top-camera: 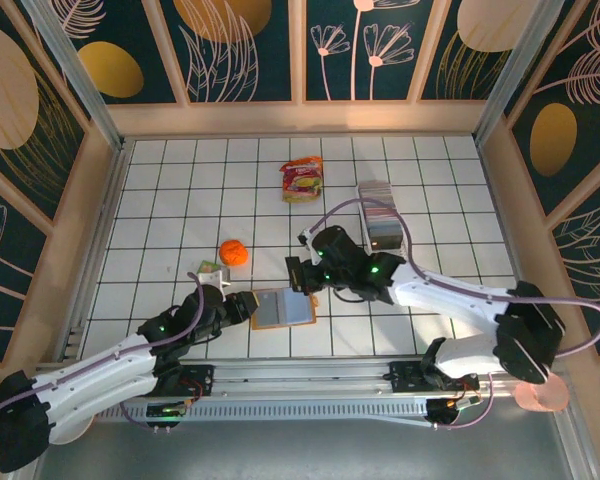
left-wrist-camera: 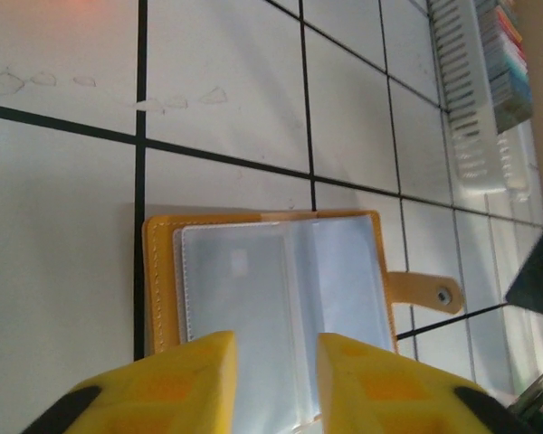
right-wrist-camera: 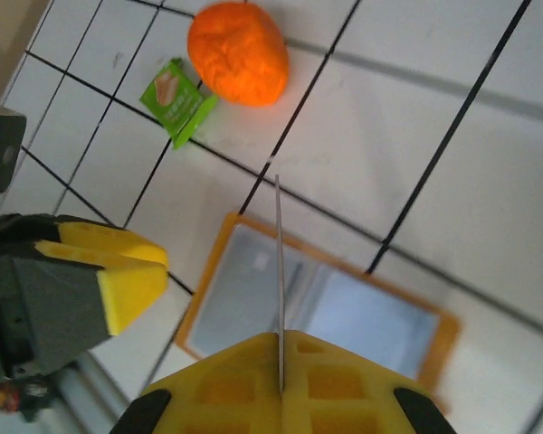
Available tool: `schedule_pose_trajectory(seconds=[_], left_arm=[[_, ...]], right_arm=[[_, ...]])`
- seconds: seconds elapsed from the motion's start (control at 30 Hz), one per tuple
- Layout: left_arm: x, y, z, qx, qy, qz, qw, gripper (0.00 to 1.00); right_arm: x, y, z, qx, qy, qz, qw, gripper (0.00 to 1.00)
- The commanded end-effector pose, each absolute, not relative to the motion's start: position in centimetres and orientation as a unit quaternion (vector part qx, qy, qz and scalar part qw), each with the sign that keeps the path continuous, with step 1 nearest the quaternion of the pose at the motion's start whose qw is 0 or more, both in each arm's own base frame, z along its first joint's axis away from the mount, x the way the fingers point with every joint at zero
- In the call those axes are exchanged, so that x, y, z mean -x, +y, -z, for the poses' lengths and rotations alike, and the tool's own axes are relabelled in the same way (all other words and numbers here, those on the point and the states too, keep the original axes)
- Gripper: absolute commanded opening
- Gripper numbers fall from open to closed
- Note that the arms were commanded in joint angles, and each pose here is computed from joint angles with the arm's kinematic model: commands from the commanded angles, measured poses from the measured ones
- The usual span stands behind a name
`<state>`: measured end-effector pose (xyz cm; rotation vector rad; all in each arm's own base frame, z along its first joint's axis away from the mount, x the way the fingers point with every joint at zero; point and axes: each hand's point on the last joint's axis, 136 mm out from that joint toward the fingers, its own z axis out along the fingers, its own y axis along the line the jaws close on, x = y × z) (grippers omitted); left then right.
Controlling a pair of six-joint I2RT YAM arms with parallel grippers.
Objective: Put the credit cards into the card holder
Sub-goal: Insert the credit card into the card slot.
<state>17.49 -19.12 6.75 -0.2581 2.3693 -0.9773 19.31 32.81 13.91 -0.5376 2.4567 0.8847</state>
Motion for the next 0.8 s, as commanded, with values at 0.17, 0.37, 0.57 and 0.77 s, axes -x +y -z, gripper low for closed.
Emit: schedule_pose_trajectory(seconds=[0.17, 0.37, 0.57, 0.77], left_arm=[[-17.2, -20.3, -6.3, 0.081, 0.894, 0.363, 0.25, 0.1], [-17.1, -19.8, -4.7, 0.089, 0.905, 0.338, 0.241, 0.03], [-17.2, -19.3, -3.9, 0.091, 0.913, 0.317, 0.239, 0.0], [-17.1, -19.1, -3.3, 0.092, 0.916, 0.311, 0.236, 0.0]], right_arm=[[-17.3, 35.5, -10.3, 0.078, 0.9, -0.417, 0.104, 0.0], [-16.7, 35.1, -7.3, 0.072, 0.916, -0.387, 0.075, 0.0], [-16.8, 34.4, -5.3, 0.065, 0.93, -0.355, 0.072, 0.0], [-16.8, 35.1, -4.8, 0.072, 0.929, -0.356, 0.067, 0.0]])
